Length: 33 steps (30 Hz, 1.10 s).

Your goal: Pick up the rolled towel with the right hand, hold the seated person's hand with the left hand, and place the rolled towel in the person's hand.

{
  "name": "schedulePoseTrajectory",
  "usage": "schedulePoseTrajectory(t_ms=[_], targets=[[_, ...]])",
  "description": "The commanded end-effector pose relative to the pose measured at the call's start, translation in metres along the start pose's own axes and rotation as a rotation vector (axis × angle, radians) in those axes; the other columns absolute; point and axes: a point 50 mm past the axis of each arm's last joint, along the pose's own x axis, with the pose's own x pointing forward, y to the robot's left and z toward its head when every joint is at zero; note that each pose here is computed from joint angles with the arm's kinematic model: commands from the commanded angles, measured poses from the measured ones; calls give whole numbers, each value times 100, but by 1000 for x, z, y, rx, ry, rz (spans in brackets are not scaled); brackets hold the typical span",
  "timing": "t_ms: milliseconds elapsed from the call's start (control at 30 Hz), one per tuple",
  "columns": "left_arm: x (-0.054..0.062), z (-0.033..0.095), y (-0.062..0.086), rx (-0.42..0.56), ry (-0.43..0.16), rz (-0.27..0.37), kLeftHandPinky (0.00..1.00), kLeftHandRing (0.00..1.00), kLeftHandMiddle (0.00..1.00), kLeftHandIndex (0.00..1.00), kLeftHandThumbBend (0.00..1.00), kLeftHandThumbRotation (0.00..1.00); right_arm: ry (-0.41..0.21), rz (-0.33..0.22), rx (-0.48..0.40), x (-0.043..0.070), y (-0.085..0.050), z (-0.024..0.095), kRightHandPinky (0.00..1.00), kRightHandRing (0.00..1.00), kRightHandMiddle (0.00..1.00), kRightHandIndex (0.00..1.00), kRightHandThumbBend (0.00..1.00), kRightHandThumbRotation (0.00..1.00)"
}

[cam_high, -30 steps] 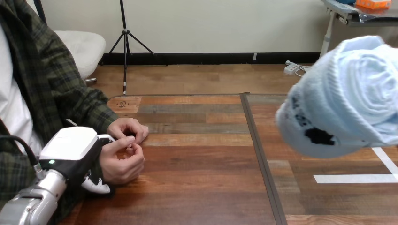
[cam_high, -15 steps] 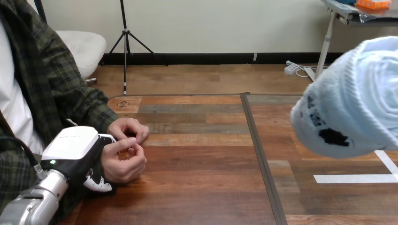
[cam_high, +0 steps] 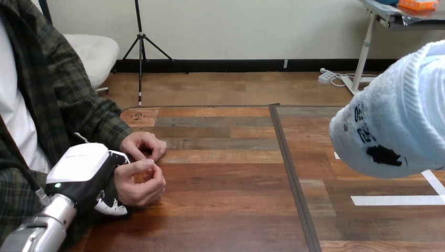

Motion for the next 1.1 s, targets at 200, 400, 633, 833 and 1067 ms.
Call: schedulePoseTrajectory(t_ms=[200, 400, 633, 833, 1067], targets=[[-10, 5, -12, -78, -14, 20, 39, 40, 44, 45, 92, 0, -107, -23, -23, 15, -11, 11, 8, 13, 17, 21, 66, 0], [-16, 2, -11, -97, -13, 50, 37, 38, 42, 43, 91, 0, -105, -19, -27, 15, -12, 10, 8, 13, 17, 21, 65, 0], [-22, 0, -10, -117, -8, 86, 30, 33, 38, 39, 88, 0, -108, -10, -38, 17, -11, 9, 7, 13, 17, 21, 64, 0], [-25, 1, -8, -133, -12, 101, 27, 31, 37, 38, 85, 0, -101, 3, -49, 19, -10, 7, 8, 13, 17, 21, 64, 0], [-28, 5, -5, -154, -22, 133, 25, 30, 37, 37, 84, 0, -99, 3, -45, 22, -8, 5, 8, 13, 18, 21, 64, 0]])
